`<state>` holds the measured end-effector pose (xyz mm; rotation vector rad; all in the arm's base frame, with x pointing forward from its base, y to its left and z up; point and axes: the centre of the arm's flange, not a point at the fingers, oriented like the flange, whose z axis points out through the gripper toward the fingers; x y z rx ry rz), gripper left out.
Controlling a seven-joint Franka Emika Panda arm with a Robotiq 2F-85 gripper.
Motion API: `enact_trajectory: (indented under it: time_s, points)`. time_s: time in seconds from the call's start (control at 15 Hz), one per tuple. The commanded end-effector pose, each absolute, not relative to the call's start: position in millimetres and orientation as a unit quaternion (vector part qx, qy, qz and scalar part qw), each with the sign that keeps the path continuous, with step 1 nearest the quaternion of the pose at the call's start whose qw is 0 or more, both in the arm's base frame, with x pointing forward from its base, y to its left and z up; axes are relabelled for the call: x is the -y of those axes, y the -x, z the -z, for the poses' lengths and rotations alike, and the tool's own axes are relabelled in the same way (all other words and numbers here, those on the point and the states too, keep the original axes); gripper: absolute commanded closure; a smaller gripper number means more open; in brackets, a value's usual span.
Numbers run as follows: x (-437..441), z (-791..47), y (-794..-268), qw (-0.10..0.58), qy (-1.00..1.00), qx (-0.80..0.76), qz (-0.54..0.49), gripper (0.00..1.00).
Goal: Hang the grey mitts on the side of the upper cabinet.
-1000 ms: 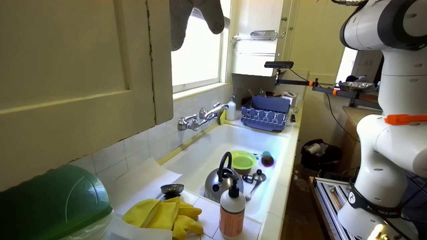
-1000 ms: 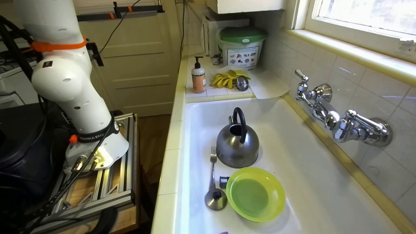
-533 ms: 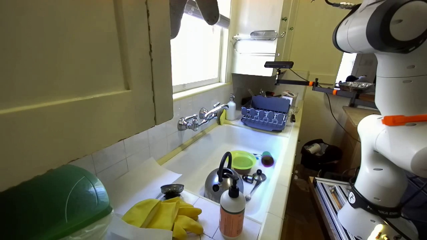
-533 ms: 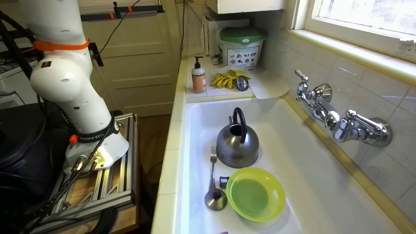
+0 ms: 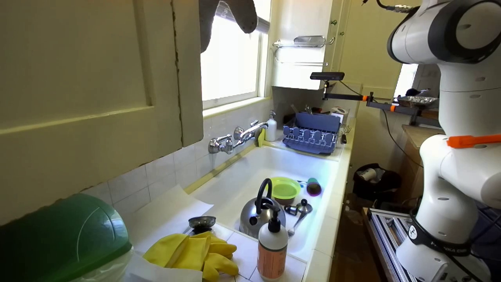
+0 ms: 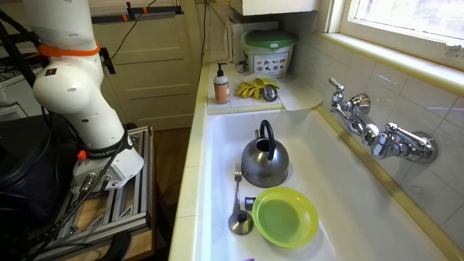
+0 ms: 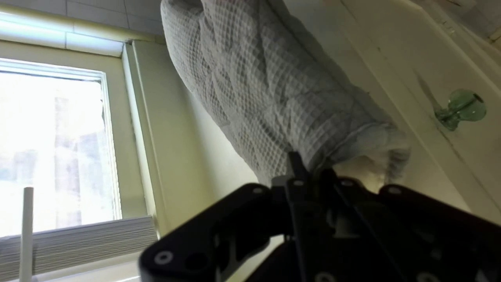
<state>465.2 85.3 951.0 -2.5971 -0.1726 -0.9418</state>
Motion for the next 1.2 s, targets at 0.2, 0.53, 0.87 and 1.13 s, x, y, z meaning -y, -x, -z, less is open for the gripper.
enact_trajectory:
  time_s: [0.2, 0.53, 0.87, 1.13]
  points:
    - [-85, -1018, -501, 0.256, 0.911, 0.02, 0.323, 0.98]
    - [-71, -1020, -504, 0.278, 0.908, -0.022, 0.312, 0.98]
    - [-68, -1020, -506, 0.313, 0.903, -0.032, 0.292, 0.98]
    - [-71, -1017, -511, 0.346, 0.899, -0.045, 0.265, 0.98]
